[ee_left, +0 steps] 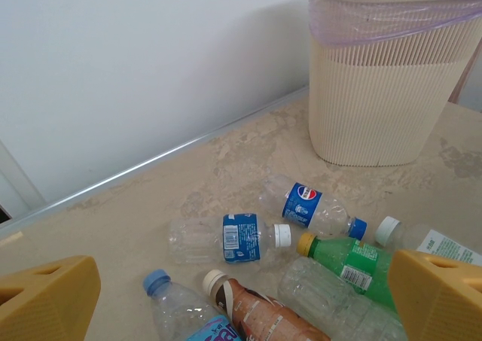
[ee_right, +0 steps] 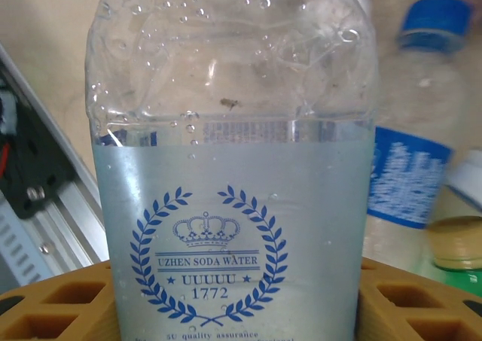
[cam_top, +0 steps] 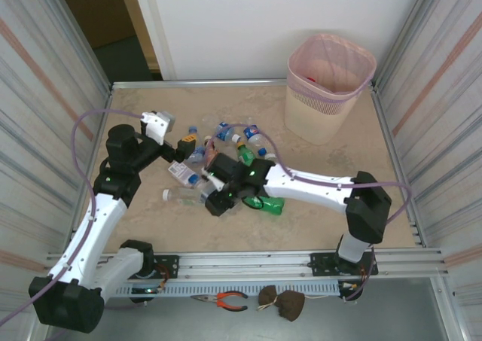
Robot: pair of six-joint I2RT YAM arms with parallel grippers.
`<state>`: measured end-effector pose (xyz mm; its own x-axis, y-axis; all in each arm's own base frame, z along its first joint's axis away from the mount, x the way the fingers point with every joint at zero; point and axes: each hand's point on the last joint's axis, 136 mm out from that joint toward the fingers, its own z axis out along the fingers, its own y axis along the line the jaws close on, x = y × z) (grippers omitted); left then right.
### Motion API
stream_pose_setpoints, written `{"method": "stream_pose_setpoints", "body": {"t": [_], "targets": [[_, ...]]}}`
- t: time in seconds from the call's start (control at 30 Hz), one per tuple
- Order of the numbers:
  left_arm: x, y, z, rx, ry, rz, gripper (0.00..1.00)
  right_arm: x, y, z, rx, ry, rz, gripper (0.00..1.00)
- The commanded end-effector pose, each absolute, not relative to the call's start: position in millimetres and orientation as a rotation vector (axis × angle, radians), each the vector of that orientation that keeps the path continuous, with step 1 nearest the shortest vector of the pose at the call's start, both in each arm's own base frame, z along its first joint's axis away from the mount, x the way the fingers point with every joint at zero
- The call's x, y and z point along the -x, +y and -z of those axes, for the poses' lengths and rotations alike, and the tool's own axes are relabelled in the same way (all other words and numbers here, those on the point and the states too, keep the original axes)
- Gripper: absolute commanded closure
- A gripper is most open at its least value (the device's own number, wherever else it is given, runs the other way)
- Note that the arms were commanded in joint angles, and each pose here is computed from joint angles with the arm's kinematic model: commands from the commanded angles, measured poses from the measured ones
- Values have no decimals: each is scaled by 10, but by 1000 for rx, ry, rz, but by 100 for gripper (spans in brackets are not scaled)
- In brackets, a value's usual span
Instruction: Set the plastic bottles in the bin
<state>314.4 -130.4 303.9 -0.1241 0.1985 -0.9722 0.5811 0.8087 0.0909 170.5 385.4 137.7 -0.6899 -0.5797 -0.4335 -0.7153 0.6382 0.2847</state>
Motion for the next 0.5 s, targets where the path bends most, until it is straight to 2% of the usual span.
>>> {"method": "stream_pose_setpoints", "body": {"t": [0.0,0.27,0.47], "targets": [[-3109,-1317,-3063,-622,1680,374,1,-1826,3775,-1575,799,2612,-824,43],[-3106,-1321,-3066,-623,1678,377,1,-2381,3147,-1873,442,2610,-829,42],[-3105,-1323,-3070,-624,1678,377,1,-2767,2631,-2338,338,2512,-758,43]]}}
